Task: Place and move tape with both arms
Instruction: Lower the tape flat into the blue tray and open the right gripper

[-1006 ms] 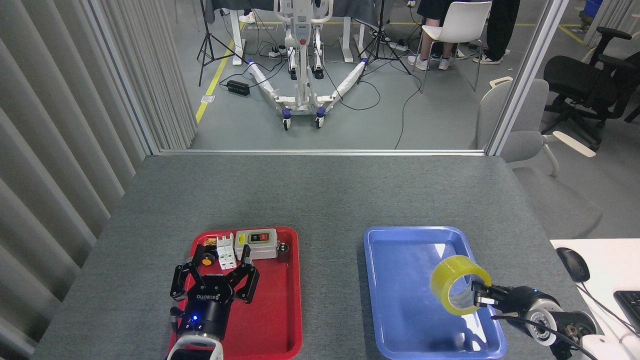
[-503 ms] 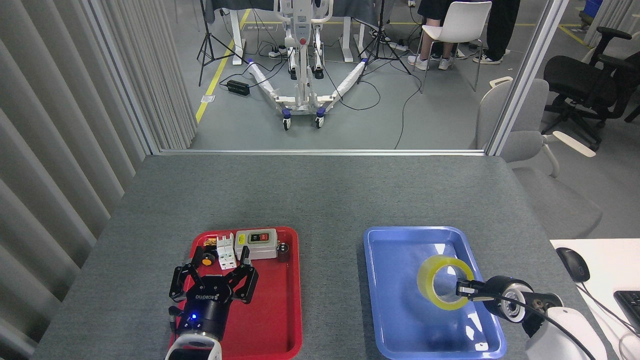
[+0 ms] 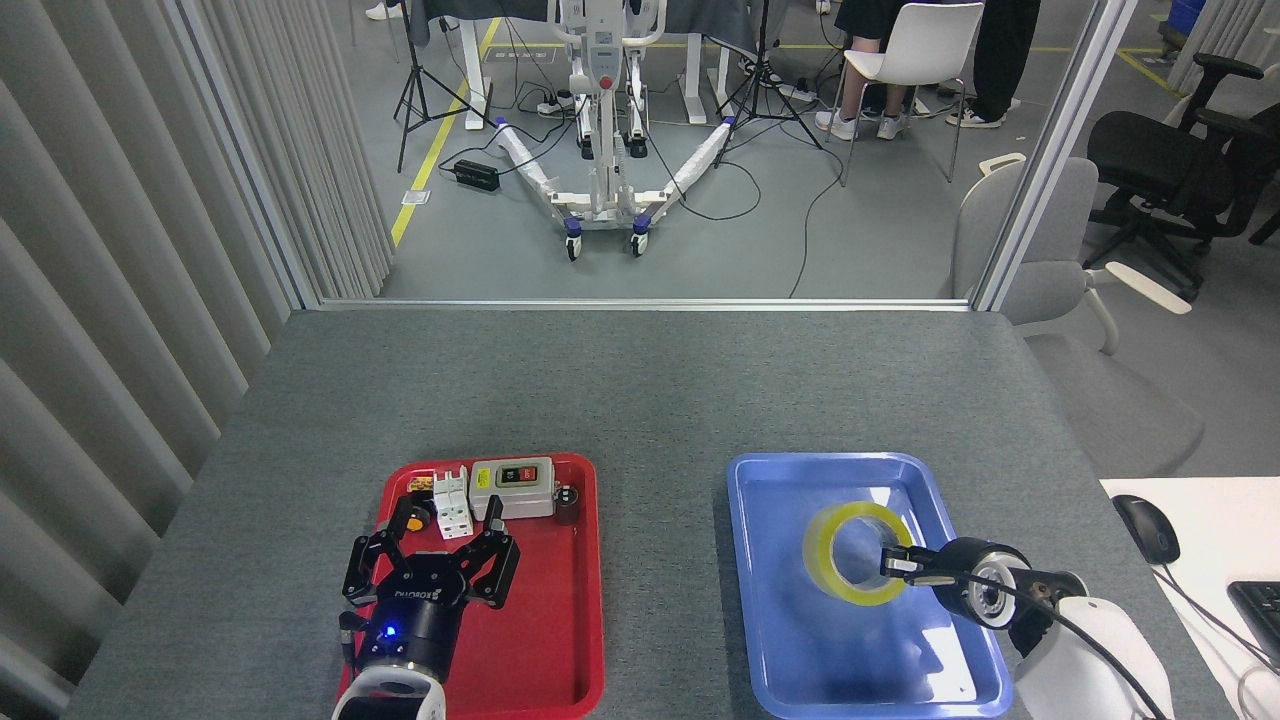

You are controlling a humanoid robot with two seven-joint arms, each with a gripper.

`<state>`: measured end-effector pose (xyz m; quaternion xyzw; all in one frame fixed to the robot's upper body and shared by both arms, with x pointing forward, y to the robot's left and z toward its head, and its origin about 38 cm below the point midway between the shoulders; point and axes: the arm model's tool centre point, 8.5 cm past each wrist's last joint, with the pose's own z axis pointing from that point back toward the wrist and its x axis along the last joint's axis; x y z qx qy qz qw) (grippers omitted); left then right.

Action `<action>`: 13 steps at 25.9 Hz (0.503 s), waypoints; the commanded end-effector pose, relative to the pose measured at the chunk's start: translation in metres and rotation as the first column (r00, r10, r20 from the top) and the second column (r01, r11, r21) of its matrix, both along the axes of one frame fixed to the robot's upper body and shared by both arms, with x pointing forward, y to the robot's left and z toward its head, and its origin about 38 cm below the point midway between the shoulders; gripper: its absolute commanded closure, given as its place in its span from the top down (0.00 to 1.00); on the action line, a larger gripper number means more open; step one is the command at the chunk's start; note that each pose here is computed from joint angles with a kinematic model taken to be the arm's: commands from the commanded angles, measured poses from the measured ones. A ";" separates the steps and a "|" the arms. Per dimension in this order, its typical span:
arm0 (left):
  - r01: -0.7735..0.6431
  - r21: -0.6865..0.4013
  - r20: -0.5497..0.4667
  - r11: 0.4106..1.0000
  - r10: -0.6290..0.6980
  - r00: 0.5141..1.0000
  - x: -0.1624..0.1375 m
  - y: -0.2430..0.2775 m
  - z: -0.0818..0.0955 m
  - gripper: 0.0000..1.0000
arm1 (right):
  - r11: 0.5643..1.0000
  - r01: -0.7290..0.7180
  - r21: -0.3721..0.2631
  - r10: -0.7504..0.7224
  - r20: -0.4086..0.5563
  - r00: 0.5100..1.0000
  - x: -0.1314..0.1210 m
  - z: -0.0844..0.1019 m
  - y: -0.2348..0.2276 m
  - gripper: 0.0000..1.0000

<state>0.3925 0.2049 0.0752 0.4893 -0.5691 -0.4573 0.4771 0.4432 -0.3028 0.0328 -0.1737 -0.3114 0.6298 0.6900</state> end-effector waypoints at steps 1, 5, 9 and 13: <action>-0.001 -0.003 -0.005 1.000 0.001 1.000 0.000 -0.001 -0.001 1.00 | 1.000 0.001 0.005 -0.001 0.012 1.000 0.004 0.002 0.004 0.38; -0.010 0.000 0.000 1.000 0.010 1.000 0.000 0.004 -0.001 1.00 | 1.000 0.004 0.003 -0.004 0.011 1.000 0.005 0.002 0.005 0.39; -0.017 0.000 -0.001 1.000 0.017 1.000 0.001 0.006 -0.002 1.00 | 1.000 0.004 0.003 -0.004 0.011 1.000 0.005 0.001 0.005 0.39; -0.016 0.001 0.008 1.000 0.016 1.000 0.003 0.006 0.001 1.00 | 1.000 0.002 0.000 -0.002 0.012 1.000 0.005 0.001 0.005 0.39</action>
